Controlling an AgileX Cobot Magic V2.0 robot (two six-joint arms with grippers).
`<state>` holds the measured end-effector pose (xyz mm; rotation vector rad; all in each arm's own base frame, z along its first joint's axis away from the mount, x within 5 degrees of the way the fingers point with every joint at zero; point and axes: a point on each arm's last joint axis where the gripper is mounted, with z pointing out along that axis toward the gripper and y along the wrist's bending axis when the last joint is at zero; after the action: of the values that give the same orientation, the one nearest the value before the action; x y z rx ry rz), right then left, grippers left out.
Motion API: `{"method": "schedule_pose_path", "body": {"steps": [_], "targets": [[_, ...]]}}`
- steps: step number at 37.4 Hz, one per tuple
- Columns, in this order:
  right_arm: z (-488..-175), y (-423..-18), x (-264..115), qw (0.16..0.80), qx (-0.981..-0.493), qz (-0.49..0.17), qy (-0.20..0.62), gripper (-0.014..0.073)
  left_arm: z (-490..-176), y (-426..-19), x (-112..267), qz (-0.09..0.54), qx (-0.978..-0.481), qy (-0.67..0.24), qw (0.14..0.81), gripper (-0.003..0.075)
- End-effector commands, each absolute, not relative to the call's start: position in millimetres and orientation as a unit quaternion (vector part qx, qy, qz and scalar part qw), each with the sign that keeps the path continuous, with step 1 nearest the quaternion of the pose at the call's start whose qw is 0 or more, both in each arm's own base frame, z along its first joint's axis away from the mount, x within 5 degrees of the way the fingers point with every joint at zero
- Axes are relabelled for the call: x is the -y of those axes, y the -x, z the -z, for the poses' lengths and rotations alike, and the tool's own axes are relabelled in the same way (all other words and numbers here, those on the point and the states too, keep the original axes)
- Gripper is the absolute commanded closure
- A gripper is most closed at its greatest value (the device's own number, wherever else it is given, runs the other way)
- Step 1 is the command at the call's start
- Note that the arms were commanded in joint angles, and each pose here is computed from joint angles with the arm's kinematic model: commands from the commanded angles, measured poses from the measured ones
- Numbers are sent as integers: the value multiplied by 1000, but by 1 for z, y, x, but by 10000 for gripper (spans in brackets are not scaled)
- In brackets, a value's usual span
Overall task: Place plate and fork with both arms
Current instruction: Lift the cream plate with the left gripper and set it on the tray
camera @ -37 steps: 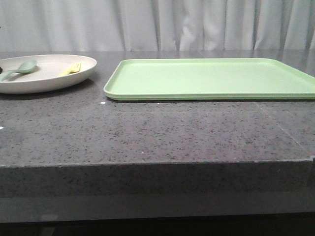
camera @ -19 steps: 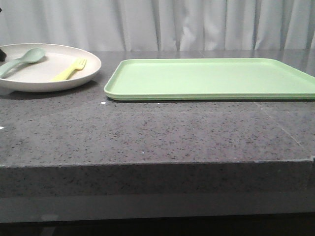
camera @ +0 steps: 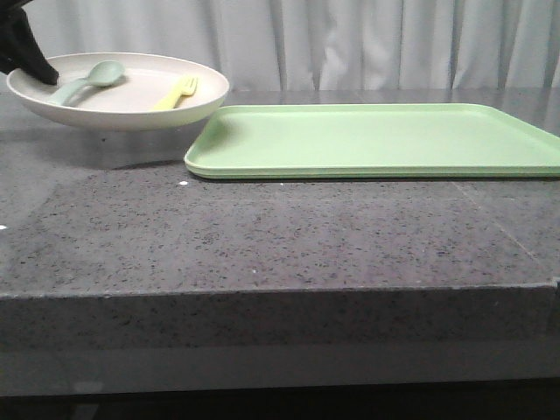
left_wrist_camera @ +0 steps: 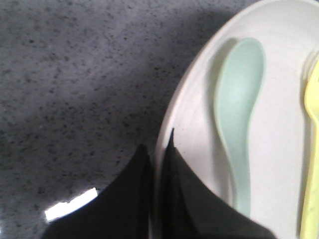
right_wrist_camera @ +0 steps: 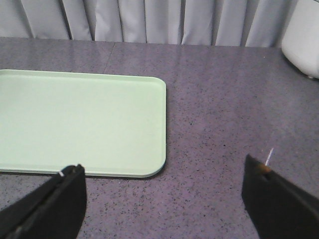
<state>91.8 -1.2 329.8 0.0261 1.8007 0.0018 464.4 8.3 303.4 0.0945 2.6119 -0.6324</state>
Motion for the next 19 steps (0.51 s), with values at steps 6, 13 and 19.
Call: {"method": "schedule_pose_path", "body": {"steps": [6, 13, 19], "targets": [[-347, -94, 1, 659, -752, 6, -3, -57, -344, -453, 45, 280, -924, -49, 254, 738], [-347, -94, 1, 659, -752, 6, -3, -57, -346, -451, 89, 299, -918, -52, 256, 738], [-347, -94, 1, 659, -752, 6, -3, -57, -349, -448, 124, 318, -910, -43, 264, 738]]}}
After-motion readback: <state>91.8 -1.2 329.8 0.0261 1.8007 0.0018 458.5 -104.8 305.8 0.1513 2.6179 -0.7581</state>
